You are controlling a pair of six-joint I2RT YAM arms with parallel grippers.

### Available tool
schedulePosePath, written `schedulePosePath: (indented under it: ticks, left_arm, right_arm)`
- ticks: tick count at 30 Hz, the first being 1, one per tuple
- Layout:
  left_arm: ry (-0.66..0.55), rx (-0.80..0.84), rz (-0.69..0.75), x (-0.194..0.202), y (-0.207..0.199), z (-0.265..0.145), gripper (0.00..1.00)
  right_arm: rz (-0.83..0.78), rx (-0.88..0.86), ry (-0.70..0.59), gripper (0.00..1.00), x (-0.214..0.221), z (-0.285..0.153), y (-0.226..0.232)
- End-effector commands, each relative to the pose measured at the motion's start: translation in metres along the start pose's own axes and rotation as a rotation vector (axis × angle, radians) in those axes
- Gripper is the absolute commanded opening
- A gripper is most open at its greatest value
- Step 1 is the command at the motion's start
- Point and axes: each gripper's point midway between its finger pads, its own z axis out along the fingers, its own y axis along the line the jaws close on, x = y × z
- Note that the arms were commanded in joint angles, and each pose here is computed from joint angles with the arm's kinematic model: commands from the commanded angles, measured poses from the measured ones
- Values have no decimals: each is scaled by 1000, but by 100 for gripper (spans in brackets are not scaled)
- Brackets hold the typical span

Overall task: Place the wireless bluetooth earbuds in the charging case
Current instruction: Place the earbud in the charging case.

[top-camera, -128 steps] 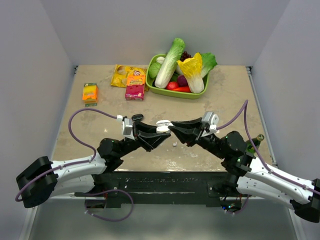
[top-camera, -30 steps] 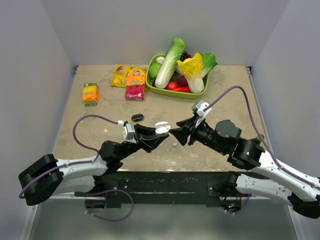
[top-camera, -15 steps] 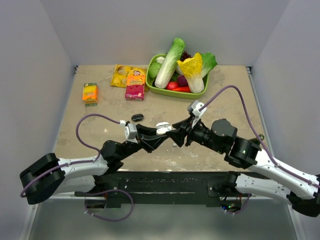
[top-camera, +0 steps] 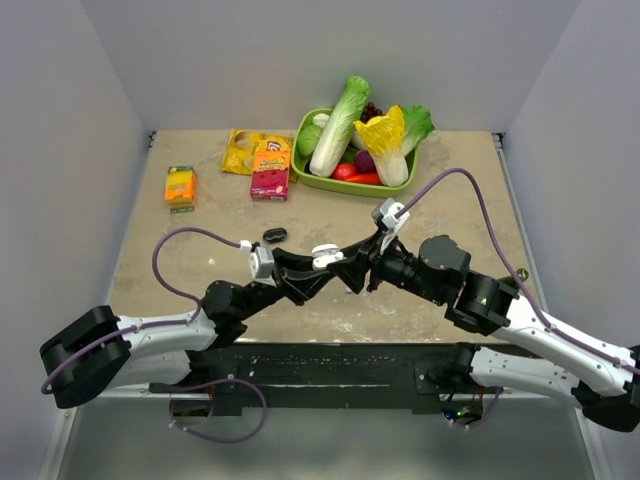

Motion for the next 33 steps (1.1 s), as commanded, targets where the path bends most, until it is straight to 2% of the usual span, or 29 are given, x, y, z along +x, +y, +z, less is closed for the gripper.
schedulePosePath:
  ticks: [1, 7, 14, 33]
  left_arm:
    - [-146, 12, 54, -37, -4, 5, 0]
    - [-155, -8, 59, -40, -1, 5, 0]
    - [-159, -21, 60, -41, 1, 3, 0]
    - [-151, -27, 55, -39, 3, 5, 0]
  right_arm:
    - [57, -79, -104, 52, -38, -6, 23]
    - [123, -22, -133, 57, -46, -14, 15]
    - [145, 11, -102, 57, -39, -11, 10]
    - [162, -43, -65, 56, -34, -2, 21]
